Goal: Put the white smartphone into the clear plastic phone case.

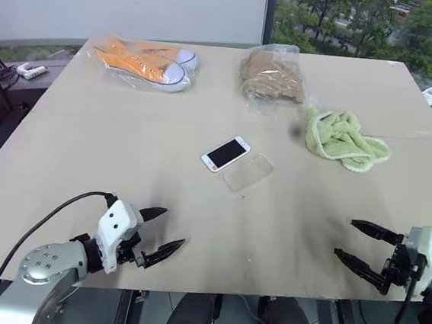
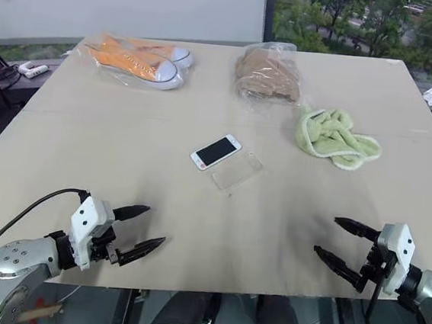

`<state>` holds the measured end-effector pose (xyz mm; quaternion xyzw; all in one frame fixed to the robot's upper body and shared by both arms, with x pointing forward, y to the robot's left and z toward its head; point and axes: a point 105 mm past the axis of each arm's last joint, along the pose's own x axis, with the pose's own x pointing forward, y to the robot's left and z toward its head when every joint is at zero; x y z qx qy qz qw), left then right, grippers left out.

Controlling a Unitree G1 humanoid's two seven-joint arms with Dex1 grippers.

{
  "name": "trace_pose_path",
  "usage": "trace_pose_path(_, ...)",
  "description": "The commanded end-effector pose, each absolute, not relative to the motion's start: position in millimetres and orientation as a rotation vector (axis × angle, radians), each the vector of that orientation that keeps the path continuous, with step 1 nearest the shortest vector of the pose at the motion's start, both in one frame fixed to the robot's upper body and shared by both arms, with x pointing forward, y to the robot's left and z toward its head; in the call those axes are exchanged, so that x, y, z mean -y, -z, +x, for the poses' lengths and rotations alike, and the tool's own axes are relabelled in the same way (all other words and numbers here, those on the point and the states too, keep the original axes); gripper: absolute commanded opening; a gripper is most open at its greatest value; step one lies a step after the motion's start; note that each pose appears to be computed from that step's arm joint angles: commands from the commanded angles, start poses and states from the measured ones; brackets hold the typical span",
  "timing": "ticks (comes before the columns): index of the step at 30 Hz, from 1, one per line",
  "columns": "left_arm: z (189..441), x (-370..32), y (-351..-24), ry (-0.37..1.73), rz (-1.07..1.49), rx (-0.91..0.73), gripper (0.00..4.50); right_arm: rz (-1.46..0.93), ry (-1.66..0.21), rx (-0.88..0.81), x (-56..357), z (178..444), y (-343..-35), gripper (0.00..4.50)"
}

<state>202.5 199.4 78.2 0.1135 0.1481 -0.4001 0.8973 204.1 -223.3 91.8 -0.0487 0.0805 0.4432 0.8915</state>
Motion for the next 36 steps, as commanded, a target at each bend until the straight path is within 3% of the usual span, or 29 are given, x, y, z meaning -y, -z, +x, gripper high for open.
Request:
trace_pose_path(1,199,-196,-81,0.849,0.235,-0.280,4.44,-0.139,-0.918,-0.124,221,201,-101,4.50)
trace_pose_path(18,192,-192,-80,0.874,0.228,-0.256,4.44,-0.134,-0.953,-0.115,218,198,-99,4.50)
trace_pose_path(23,190,-192,-92,0.936,0.221,-0.223,4.44,-0.197,-1.008,-0.115,209,204,-102,4.50)
trace_pose_path(31,178,-215,-128,1.053,0.273,-0.206,4.44,-0.414,-1.192,-0.097,132,282,-116,4.50)
trace_pose_path(36,174,-231,-144,0.993,0.278,-0.207,4.44,-0.519,-1.360,-0.094,94,313,-117,4.50)
